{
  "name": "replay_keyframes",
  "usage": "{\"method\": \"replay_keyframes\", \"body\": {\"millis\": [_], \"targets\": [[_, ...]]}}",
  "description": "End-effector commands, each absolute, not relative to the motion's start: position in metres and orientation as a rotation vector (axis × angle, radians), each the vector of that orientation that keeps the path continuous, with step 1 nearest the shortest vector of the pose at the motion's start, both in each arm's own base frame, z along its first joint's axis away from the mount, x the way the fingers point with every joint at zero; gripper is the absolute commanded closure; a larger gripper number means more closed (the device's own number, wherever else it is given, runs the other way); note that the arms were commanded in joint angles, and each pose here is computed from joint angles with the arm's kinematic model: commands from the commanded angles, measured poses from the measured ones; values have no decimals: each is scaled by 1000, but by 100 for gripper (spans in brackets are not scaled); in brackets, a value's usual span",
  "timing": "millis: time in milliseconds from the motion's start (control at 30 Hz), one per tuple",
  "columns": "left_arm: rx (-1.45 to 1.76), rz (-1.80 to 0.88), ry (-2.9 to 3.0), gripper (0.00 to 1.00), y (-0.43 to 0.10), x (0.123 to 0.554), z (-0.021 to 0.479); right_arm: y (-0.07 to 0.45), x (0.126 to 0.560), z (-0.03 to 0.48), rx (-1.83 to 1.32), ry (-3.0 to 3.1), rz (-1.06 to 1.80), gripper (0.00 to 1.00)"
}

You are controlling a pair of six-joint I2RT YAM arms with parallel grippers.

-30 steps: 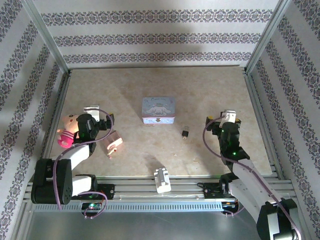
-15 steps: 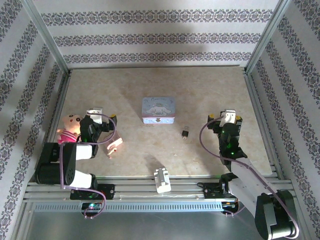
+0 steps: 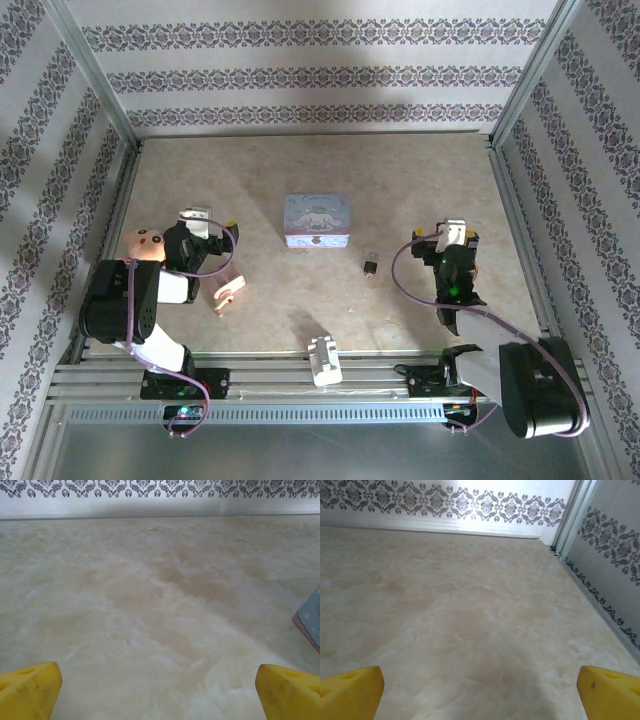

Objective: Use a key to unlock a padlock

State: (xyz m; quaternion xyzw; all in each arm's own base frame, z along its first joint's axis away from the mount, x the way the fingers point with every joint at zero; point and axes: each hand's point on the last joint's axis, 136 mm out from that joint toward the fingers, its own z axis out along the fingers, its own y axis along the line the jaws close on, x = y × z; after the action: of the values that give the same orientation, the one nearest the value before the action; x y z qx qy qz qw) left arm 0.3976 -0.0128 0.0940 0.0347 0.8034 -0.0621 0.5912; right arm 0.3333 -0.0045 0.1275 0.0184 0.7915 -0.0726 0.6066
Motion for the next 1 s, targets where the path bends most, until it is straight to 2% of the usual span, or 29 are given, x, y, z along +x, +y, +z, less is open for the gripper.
{"method": "replay_keyframes", "body": {"millis": [0, 333, 533, 967], "targets": [[50, -120, 1893, 1, -3, 398, 90, -1, 347, 138, 47, 1759, -125, 2], [9, -90, 1885, 1, 4, 397, 90, 2, 379, 114, 47, 1739, -103, 2], [4, -89, 1885, 1, 4, 397, 90, -26, 387, 108, 201, 1806, -127, 2], [13, -89, 1888, 1, 4, 398, 90, -21, 390, 107, 172, 1825, -123, 2]]}}
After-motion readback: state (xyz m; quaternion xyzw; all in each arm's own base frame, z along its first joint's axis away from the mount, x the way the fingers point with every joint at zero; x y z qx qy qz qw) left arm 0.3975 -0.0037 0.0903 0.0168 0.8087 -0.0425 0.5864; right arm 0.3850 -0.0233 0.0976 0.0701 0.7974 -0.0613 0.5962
